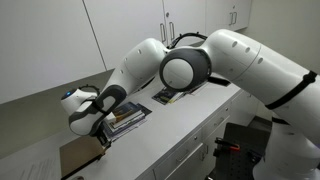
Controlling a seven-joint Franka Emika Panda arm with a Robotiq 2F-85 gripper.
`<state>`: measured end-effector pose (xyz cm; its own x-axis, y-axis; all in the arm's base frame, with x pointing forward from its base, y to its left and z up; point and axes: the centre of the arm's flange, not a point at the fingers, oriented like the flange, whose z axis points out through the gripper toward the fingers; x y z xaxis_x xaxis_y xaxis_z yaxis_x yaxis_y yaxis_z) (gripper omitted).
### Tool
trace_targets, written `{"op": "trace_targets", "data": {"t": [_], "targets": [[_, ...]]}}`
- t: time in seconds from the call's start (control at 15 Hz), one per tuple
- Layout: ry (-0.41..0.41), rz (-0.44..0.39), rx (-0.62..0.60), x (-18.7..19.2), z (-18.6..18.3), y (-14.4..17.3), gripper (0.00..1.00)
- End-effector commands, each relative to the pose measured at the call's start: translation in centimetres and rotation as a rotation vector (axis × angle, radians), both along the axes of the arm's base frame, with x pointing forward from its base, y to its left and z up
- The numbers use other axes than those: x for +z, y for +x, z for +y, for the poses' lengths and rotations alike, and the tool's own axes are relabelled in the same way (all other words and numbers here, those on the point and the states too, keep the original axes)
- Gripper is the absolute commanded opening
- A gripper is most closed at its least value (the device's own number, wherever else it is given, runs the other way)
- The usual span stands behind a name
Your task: Put the pen in the mug on the counter
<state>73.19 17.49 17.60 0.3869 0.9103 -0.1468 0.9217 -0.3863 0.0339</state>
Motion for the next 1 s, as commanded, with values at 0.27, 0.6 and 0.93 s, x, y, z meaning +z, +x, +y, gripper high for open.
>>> {"op": "trace_targets", "data": {"t": [0.27, 0.6, 0.93], "targets": [[-0.02, 0.003, -0.096, -0.6, -4.2, -8.5, 0.04], [-0.049, 0.045, -0.028, -0.4, -6.2, -11.3, 0.04], [-0.05, 0.119, 0.033, -0.8, -7.8, -12.7, 0.04]]}}
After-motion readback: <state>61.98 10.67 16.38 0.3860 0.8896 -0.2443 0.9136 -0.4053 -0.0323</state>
